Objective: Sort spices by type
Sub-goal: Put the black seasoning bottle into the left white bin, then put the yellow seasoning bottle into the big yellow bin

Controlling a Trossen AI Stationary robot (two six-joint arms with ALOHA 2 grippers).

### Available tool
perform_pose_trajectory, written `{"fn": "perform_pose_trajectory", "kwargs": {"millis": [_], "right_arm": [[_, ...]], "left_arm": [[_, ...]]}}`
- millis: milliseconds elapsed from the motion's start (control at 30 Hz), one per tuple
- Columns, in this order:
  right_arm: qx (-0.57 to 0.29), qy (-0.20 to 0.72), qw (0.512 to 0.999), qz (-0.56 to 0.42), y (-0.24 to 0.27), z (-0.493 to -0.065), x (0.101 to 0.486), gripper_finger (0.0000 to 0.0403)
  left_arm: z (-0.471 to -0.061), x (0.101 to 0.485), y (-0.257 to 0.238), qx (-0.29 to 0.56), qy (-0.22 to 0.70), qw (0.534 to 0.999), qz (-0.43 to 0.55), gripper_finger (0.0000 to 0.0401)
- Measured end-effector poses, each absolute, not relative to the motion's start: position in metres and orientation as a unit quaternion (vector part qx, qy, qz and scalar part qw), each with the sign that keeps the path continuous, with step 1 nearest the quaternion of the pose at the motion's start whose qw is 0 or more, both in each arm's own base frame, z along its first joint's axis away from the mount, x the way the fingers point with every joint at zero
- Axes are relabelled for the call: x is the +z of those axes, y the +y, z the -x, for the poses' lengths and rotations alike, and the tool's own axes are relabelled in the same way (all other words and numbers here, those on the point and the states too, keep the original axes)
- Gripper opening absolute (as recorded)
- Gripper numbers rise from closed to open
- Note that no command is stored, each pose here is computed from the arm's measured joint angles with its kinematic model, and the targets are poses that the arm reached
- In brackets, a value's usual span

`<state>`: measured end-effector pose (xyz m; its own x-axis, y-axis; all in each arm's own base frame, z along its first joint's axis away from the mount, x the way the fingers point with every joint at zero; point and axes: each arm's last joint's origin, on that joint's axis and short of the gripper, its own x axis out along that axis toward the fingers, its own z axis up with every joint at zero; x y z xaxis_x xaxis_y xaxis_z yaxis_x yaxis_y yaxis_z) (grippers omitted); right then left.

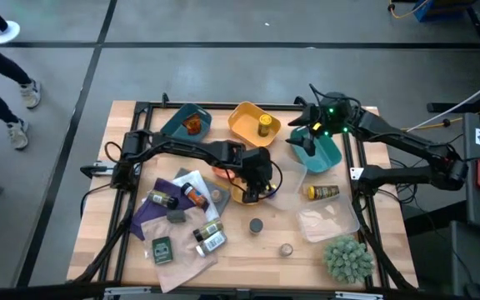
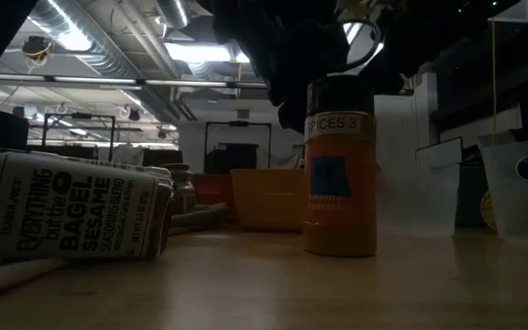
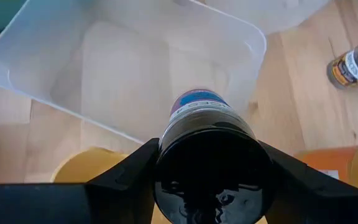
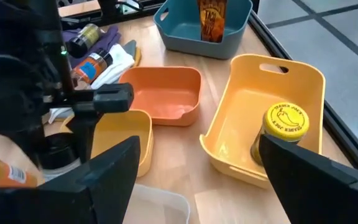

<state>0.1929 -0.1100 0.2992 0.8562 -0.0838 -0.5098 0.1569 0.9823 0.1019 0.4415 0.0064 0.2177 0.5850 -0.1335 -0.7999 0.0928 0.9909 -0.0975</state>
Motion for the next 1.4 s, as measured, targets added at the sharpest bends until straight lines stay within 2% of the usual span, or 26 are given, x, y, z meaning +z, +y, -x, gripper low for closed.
{"fn": "perform_pose_trajectory", "kwargs": {"millis": [533, 1100, 1400], "right_arm": [[-0.061, 0.281, 0.954, -0.081, -0.109, -0.191, 0.295, 0.0326], [-0.053, 0.307, 0.945, -0.098, -0.106, -0.188, 0.291, 0.0326], [-0.053, 0.308, 0.945, -0.098, -0.106, -0.188, 0.291, 0.0326]], "left_arm": [[-0.441, 0.215, 0.006, -0.076, 0.456, 0.887, 0.0, 0.0227], [-0.441, 0.215, -0.007, -0.103, 0.452, 0.885, -0.036, 0.0232], [-0.444, 0.218, -0.008, -0.104, 0.438, 0.892, -0.04, 0.0263]]}}
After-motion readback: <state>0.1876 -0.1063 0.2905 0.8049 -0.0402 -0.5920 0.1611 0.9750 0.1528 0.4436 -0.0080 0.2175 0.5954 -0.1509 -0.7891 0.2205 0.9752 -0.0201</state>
